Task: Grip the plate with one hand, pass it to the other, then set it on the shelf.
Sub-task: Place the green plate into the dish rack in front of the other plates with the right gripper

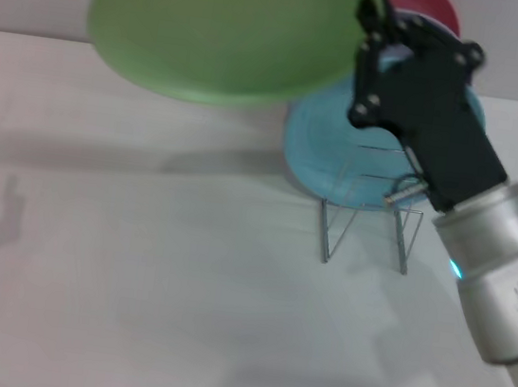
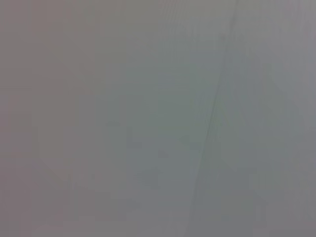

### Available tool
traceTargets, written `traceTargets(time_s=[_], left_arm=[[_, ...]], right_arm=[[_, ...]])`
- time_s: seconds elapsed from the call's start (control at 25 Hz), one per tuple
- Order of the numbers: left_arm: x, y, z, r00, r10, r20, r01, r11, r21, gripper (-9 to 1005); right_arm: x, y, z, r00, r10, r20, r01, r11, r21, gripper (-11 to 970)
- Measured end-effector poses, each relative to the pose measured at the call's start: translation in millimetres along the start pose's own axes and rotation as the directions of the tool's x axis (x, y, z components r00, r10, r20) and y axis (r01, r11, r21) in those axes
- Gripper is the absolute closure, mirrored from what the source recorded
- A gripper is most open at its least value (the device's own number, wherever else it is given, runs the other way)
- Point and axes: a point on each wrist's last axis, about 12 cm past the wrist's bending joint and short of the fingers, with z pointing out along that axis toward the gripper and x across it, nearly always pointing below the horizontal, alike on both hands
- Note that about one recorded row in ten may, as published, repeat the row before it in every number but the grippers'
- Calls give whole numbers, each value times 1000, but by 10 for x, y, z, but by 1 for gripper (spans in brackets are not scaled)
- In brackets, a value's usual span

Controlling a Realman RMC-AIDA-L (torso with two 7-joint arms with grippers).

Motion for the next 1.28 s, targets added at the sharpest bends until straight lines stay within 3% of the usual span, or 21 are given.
traceTargets(time_s=[0.12, 0.32, 0.72, 1.28], left_arm=[[41, 58, 67, 999, -13, -35, 13, 1000, -3, 365], [83, 96, 140, 998, 7, -68, -7, 1000, 0, 321], [75, 154, 179, 997, -16, -71, 17, 1000, 15, 169], [76, 157, 148, 997, -9, -72, 10, 1000, 13, 169]], right_arm=[[-68, -30, -234, 999, -30, 22, 29, 997, 76, 938], [-156, -82, -427, 996, -34, 83, 21, 989, 147, 937], [-243, -140, -583, 988, -58, 142, 26, 976, 216, 938], [-142, -254, -717, 997, -7, 80, -12, 972, 235, 937]])
